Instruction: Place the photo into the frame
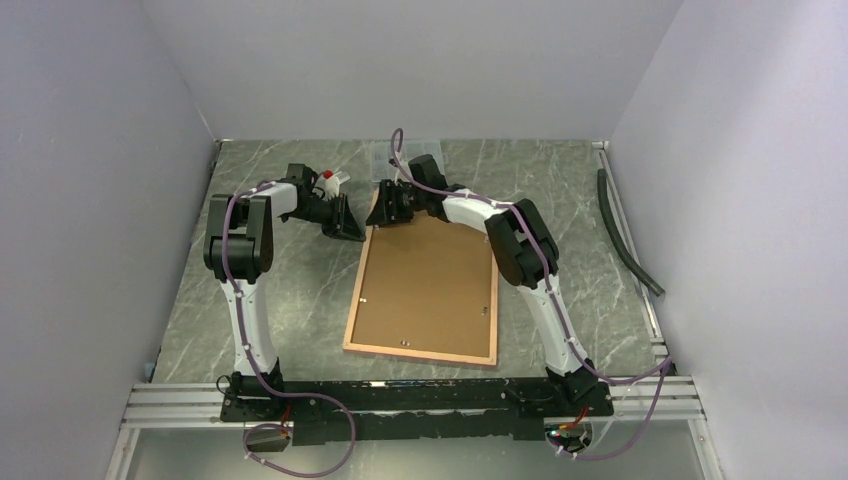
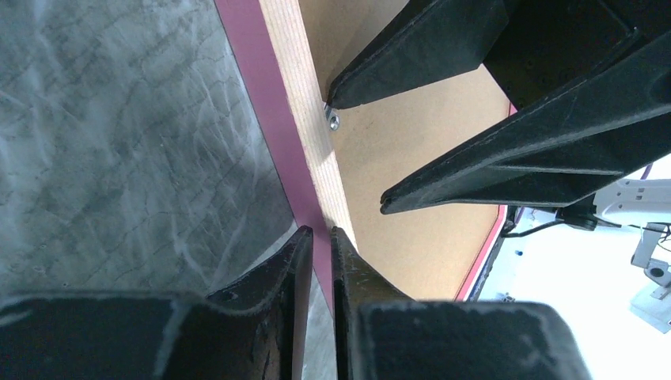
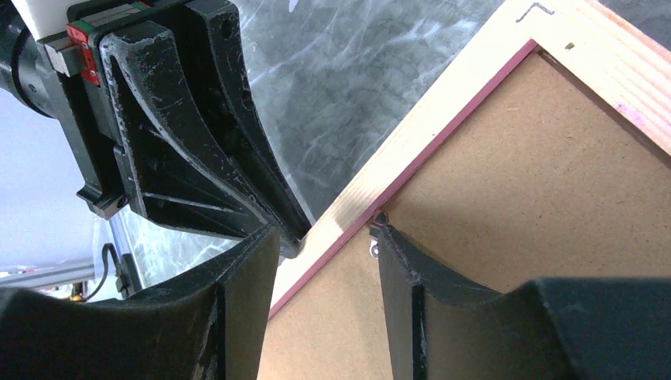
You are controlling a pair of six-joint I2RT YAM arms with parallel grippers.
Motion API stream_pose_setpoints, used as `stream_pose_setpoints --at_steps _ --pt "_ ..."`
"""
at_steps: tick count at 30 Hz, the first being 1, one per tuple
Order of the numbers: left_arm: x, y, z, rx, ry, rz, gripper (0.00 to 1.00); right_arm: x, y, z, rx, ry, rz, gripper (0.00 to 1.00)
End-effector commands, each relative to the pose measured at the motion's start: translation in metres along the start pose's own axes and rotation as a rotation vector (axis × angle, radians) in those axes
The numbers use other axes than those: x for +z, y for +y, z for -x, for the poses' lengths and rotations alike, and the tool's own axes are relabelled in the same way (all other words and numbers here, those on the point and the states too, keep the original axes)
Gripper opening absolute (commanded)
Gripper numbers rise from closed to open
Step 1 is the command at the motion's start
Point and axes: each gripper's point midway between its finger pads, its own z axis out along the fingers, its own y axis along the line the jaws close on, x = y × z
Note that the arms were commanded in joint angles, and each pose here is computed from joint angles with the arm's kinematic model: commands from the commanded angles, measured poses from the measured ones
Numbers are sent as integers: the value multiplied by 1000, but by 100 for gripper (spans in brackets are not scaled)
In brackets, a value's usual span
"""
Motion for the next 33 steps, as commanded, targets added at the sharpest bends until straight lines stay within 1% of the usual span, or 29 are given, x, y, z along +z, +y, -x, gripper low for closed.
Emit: stream_pose_setpoints --at_steps 1,16,33 --pt "4 -2 0 46 10 9 20 7 6 -5 -20 30 21 52" --pt "5 -2 -1 45 13 11 18 11 8 -3 -36 48 44 45" --pt "6 -2 -2 54 18 14 17 19 11 -12 -25 72 56 40"
